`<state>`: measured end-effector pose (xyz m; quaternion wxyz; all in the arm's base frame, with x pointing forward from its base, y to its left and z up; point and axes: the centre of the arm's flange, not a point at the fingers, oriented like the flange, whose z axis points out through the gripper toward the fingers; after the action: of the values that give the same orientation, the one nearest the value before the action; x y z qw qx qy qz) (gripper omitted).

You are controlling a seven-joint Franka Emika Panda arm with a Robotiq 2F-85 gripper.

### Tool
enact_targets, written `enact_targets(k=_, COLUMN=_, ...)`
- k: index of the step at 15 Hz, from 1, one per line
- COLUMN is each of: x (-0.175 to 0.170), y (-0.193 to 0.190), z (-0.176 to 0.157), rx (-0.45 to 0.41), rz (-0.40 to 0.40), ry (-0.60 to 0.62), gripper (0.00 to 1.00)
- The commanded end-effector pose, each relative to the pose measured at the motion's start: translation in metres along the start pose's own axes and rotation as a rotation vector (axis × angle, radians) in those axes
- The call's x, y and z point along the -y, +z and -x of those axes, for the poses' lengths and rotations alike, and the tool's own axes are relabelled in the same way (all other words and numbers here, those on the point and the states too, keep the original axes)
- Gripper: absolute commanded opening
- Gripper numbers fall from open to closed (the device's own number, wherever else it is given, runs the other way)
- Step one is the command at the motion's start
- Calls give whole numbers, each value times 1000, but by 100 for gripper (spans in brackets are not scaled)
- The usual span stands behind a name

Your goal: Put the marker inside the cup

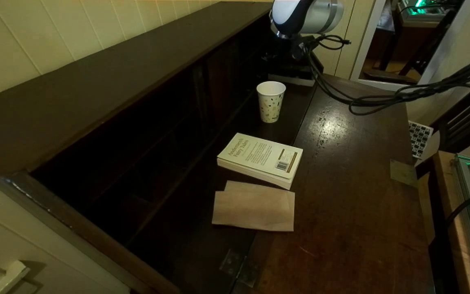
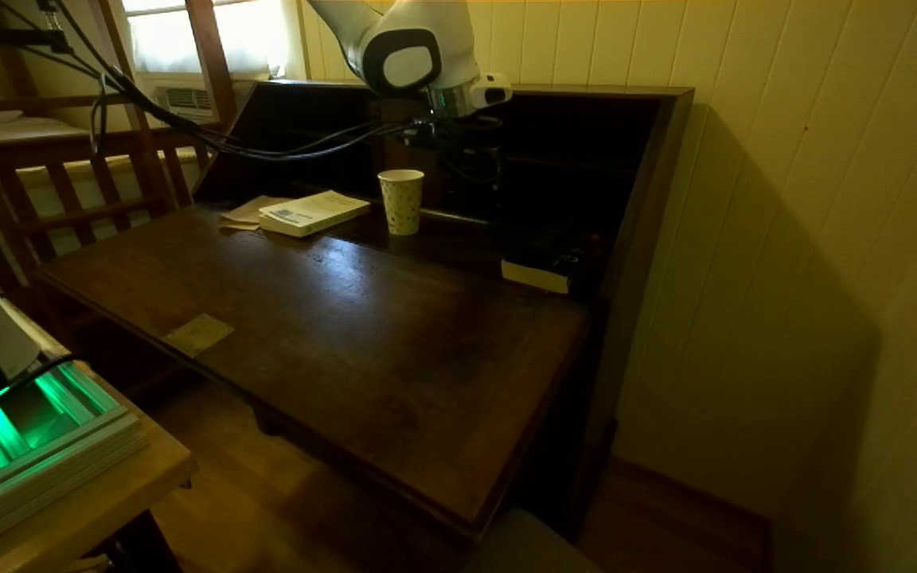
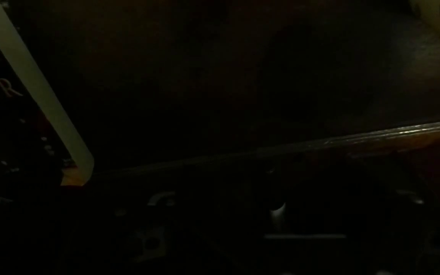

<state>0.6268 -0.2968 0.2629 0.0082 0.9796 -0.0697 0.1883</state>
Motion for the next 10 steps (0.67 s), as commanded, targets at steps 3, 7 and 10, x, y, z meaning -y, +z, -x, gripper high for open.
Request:
enact_targets(k=3, x=-3, y=24, z=-18, rx=-55, rz=-47, ry=-19, gripper=100)
enact_targets(k=7, x=1, y=34, z=-22, rx=-84, rz=-44, ry=-11, gripper=100)
enact_targets(k=10, x=4, y=40, z=-24, rx=-107, rz=-36, ry=-10, gripper=100)
